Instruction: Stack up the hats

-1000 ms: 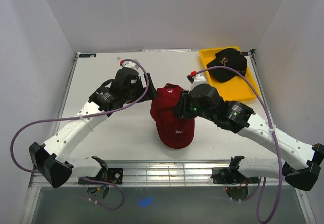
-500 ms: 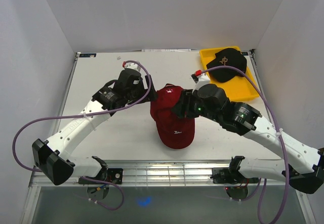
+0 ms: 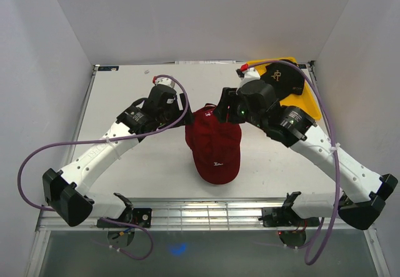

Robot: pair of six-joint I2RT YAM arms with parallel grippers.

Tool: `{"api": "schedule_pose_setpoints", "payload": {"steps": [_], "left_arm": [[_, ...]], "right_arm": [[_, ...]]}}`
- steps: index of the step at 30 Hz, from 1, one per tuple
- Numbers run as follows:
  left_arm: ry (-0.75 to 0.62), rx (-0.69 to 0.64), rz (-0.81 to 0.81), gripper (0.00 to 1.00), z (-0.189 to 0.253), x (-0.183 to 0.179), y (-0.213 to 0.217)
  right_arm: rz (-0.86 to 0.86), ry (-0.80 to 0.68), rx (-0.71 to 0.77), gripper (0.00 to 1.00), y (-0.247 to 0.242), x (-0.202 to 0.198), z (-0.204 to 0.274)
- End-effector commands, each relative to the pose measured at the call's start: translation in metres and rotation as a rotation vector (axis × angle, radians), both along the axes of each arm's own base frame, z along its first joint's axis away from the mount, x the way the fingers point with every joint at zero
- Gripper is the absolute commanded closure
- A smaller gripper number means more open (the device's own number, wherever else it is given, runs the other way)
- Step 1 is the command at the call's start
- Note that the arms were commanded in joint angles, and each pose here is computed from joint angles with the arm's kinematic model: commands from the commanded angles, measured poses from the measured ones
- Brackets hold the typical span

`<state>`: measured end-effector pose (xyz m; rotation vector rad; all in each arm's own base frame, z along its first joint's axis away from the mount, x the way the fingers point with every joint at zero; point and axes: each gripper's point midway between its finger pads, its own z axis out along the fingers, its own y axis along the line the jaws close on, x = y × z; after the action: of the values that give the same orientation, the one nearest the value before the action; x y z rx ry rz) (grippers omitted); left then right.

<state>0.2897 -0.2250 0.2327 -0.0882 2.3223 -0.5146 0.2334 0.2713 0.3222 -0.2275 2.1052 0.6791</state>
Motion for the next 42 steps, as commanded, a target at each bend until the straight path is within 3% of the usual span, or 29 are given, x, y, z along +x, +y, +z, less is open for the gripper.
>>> {"api": "schedule_pose_setpoints", "payload": {"steps": [1,12,30,32,36,42], "left_arm": [[-0.044,0.003,0.009,0.12,0.017,0.004,0.002],[-0.045,0.008,0.010,0.12,0.017,0.005,0.002],[-0.043,0.004,0.014,0.12,0.017,0.006,0.001],[-0.040,0.007,0.015,0.12,0.015,0.005,0.002],[-0.034,0.008,0.015,0.12,0.013,0.005,0.002],[-0.036,0.014,0.018,0.12,0.011,0.006,0.002]], "right_arm": [[-0.017,-0.024,-0.010,0.40,-0.008,0.025,0.014],[0.020,0.059,-0.087,0.46,-0.014,0.063,-0.027],[0.068,0.103,-0.074,0.48,-0.003,0.084,-0.040],[0.062,0.105,-0.075,0.52,-0.004,0.084,-0.041],[0.046,0.108,-0.086,0.71,-0.008,0.084,-0.045],[0.033,0.112,-0.088,0.82,-0.013,0.086,-0.046]]}}
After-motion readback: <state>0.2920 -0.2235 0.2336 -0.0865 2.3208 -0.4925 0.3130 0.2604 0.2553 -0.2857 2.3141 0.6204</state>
